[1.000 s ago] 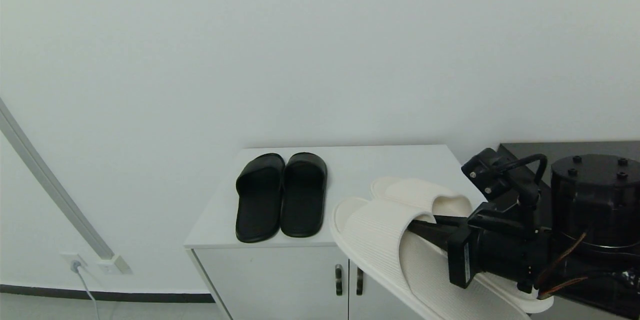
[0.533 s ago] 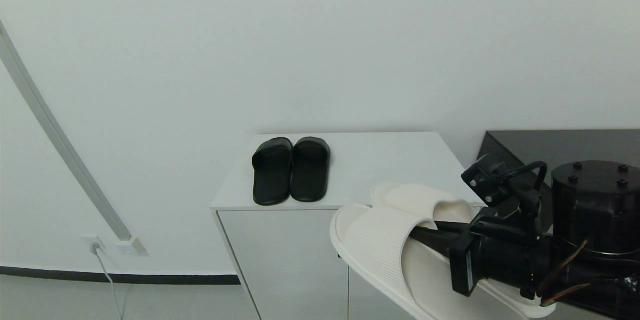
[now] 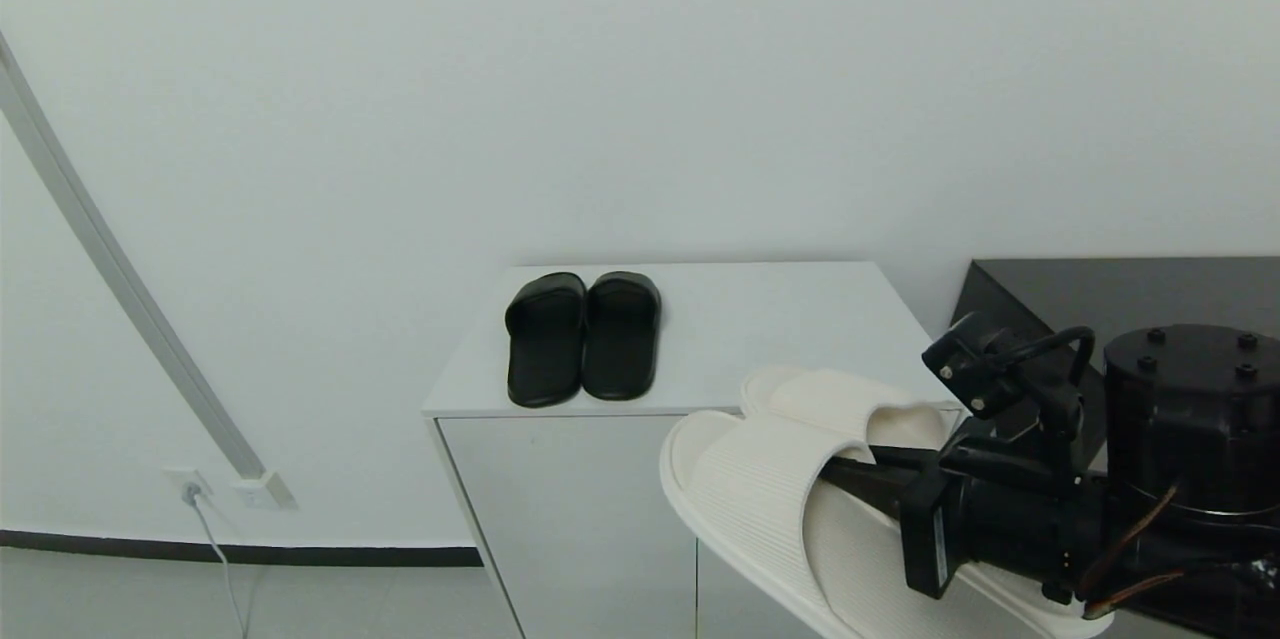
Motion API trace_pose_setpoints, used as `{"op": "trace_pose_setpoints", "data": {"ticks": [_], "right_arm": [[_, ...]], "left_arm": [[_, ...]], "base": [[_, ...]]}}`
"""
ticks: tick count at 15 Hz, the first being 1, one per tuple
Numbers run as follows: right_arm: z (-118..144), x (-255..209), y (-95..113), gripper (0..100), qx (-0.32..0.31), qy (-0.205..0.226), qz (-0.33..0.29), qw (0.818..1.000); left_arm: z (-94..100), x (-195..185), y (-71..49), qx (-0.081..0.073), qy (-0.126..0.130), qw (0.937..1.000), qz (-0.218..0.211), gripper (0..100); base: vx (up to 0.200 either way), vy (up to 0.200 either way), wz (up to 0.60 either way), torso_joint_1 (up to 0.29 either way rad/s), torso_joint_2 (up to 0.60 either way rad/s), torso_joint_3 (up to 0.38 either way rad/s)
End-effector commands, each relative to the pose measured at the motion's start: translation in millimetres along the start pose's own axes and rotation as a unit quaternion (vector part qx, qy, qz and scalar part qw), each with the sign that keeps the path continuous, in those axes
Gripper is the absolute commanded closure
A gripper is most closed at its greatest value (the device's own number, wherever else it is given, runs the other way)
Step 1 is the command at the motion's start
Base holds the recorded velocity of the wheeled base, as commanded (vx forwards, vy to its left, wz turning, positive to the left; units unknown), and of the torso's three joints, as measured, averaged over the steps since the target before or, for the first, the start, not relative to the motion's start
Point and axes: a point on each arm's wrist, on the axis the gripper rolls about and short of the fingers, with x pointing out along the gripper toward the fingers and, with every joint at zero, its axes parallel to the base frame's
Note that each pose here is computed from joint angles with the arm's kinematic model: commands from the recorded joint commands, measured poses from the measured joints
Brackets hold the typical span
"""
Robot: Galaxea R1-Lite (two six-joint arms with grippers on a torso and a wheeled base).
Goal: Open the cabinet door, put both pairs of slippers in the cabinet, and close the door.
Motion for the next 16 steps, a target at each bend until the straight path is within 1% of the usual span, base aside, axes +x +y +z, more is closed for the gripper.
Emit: {"op": "trace_pose_setpoints", "data": {"ticks": [1, 4, 7, 8, 16], "right_arm": [[0.3, 0.4, 0.2, 100, 0.000, -0.001, 0.000, 1.000], [-1.4, -1.1, 0.1, 100, -0.004, -0.001, 0.000, 1.000], [-1.0, -2.2, 0.2, 100, -0.007, -0.002, 0.001, 1.000], [-0.8, -2.6, 0.2, 100, -0.008, -0.003, 0.001, 1.000], [-2.8, -2.9, 0.3, 100, -0.013, 0.000, 0.001, 1.000]], "left_arm": [[-0.1, 0.1, 0.0, 0.000, 0.001, 1.0000, 0.000, 100], [-0.1, 0.1, 0.0, 0.000, 0.001, 1.0000, 0.000, 100], [-0.1, 0.1, 0.0, 0.000, 0.001, 1.0000, -0.001, 100], [0.1, 0.0, -0.1, 0.000, 0.001, 1.0000, -0.001, 0], [0.3, 0.0, 0.0, -0.001, 0.000, 1.0000, -0.001, 0]], "base": [[0.000, 0.000, 0.00, 0.000, 0.00, 0.000], [0.000, 0.000, 0.00, -0.030, 0.07, 0.038], [0.000, 0.000, 0.00, -0.162, 0.40, 0.217], [0.000, 0.000, 0.00, -0.217, 0.52, 0.286], [0.000, 0.000, 0.00, -0.217, 0.54, 0.319]]}}
